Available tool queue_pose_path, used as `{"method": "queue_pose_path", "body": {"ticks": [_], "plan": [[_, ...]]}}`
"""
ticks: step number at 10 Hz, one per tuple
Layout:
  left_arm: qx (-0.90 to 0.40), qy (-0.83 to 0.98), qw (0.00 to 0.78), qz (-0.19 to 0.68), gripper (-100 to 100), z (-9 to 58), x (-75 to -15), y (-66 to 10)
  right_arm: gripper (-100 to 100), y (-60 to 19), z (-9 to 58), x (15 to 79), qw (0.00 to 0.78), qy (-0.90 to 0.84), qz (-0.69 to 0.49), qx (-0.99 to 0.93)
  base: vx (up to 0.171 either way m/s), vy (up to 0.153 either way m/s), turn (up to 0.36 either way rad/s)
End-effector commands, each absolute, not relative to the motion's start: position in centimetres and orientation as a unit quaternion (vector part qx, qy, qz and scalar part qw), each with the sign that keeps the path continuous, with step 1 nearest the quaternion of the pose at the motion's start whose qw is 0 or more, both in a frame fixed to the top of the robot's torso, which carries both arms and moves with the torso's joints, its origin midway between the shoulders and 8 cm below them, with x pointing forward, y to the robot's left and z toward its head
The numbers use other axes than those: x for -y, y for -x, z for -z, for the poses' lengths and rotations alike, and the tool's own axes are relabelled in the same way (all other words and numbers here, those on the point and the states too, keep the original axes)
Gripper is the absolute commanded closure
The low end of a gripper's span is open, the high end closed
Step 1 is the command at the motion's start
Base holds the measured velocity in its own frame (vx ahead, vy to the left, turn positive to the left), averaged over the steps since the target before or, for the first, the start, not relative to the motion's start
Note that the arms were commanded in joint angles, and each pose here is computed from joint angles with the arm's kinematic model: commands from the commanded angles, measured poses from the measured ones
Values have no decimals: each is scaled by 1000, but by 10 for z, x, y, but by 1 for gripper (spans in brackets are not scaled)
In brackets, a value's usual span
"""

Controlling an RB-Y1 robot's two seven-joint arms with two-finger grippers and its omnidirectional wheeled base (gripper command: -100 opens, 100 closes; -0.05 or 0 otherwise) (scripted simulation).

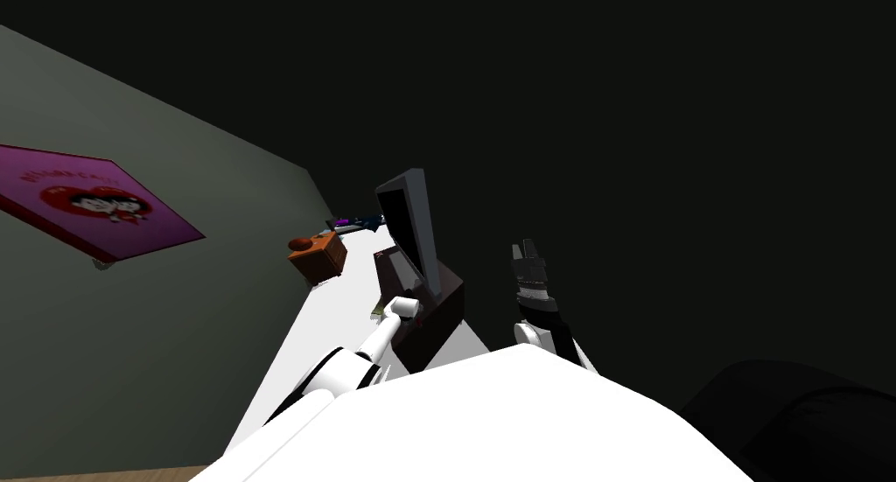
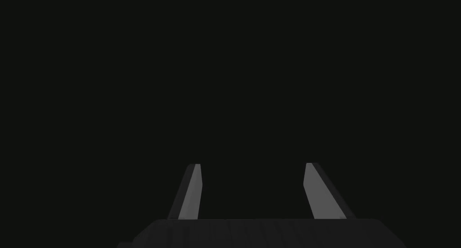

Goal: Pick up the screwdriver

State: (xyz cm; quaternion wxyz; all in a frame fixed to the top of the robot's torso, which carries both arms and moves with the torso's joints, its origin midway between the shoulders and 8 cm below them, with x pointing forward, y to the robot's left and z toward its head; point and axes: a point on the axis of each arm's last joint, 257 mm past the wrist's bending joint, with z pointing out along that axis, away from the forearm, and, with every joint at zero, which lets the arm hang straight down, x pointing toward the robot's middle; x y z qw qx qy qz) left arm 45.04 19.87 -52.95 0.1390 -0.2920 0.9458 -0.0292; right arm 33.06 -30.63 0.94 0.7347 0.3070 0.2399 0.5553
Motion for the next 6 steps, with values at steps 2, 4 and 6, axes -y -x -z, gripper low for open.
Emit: {"method": "queue_pose_path", "body": {"ticks": [2,4,6], "plan": [[-946,292,139,29,100,529,-199,-451,0,-331,-9,306,735,-307,-555,-240,0,0,0],[-946,292,139,29,0,529,-199,-450,0,-331,-9,306,735,-307,-555,-240,0,0,0],[-948,287,137,31,100,517,-195,-459,0,-331,-9,306,735,-307,-555,-240,-38,-9,66]]}}
